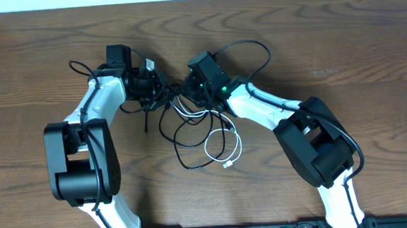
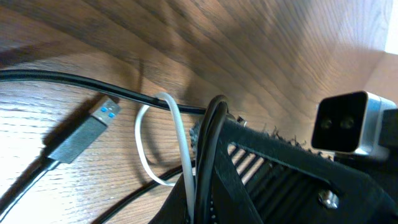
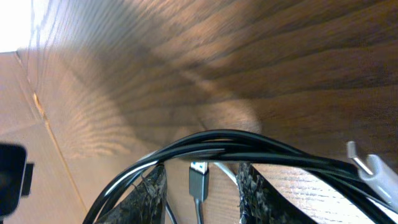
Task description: Untangle cables
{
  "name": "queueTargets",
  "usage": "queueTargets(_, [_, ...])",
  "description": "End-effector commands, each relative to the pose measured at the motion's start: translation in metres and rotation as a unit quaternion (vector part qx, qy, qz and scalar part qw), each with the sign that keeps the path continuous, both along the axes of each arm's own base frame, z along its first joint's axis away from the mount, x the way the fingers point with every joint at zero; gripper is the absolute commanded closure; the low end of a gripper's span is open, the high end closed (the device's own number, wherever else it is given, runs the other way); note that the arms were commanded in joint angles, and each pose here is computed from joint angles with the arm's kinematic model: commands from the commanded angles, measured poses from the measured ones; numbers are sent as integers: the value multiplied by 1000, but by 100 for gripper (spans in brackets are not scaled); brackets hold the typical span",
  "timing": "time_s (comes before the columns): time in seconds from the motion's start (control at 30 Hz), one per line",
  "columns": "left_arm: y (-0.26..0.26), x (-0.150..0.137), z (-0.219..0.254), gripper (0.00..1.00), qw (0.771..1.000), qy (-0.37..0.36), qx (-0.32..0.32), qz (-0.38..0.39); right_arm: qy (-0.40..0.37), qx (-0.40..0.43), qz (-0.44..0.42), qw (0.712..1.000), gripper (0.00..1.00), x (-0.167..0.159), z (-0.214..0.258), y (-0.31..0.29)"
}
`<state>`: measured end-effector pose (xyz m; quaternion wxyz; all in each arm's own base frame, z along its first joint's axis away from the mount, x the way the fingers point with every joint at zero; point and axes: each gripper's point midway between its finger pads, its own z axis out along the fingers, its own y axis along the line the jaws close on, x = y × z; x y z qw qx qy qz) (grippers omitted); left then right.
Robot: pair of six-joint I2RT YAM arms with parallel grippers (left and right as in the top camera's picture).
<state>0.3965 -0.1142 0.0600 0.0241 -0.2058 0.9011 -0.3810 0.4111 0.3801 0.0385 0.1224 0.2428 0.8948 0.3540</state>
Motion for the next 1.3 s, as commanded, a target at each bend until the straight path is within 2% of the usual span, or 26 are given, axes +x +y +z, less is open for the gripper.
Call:
queueTargets(0.0, [-16,-2,16,92,998,-14,-61,-30,0,-17,-32,999,67,1,-10,-1])
queueTargets(0.33, [-29,-10,31,93,992,-3,-121,-42,-41,-27,-65,997,62,19,-5,-7])
queueTargets(0.6, [-40,-19,47,93,983,9,-176,-56,-72,-3,-74,995,54,39,-35,2])
queueTargets(0.73, [-40,-21,47,93,982,9,-176,-60,-85,-4,-78,993,61,51,-48,-5])
queueTargets(0.8, [-40,-21,47,93,982,11,-176,-60,-96,-25,-68,993,68,57,-53,-15])
queueTargets(0.83, [-40,-21,46,93,983,10,-176,-60,-107,-42,-55,992,76,59,-55,-21])
queueTargets(0.9, [-40,-21,46,93,982,-3,-173,-69,-130,-67,-23,989,98,64,-55,-28])
queueTargets(1.0, [-38,-20,42,93,984,-25,-155,-82,-139,-55,48,988,99,62,-50,-27])
queueTargets(1.17, [-16,-12,11,93,997,-24,-45,-63,-125,48,135,982,99,54,-13,-25])
queueTargets(1.27, [-5,-9,0,93,998,-24,3,-54,-124,112,186,968,99,46,15,-26])
